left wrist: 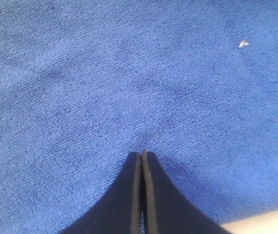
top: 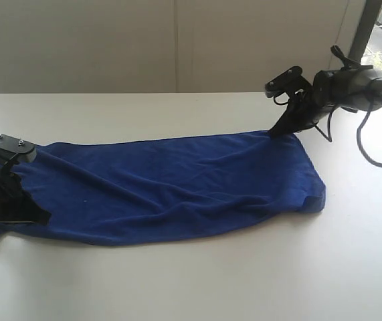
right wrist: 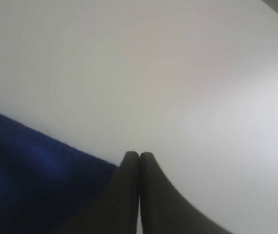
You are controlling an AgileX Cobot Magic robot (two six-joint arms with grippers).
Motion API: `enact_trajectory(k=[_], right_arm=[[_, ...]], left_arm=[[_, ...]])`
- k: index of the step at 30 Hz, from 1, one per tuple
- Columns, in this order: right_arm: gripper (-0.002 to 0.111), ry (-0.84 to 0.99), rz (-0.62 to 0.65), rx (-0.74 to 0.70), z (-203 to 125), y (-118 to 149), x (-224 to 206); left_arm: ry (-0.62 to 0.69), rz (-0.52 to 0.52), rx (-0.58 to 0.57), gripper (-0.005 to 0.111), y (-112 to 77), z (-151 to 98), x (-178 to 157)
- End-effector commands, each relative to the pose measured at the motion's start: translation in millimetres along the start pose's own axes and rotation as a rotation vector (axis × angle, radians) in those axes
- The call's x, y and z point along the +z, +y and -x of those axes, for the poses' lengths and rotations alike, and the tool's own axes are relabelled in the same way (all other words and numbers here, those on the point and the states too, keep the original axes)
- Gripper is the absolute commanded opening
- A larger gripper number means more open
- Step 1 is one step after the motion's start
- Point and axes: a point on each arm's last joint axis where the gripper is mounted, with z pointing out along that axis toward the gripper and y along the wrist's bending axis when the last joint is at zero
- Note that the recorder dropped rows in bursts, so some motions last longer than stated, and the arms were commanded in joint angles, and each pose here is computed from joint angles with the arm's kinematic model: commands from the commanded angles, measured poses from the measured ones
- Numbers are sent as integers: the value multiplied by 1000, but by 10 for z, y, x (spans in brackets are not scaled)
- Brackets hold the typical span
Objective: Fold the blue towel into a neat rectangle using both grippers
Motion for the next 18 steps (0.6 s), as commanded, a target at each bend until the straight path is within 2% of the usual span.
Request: enact_trajectory(k=[1,5,9,13,18], right_arm=[[0,-54,-38,2,119,-116,-112],[0,-43,-26,20,261,-179,-370],[0,-33,0,43,425,-235,-762],[0,-29,33,73,570,-291,-1244],[0,23,134,115,616,-252,-1776]], left_arm=[[71,-36,5,0,-39,-138,80],[52,-28,1,0,-26,-96,66],[-18,-31,20,0,-21,115,-139],[-161,2,34,0,-29,392,-564],[-273,-4,50,0,-142,494,-1104]])
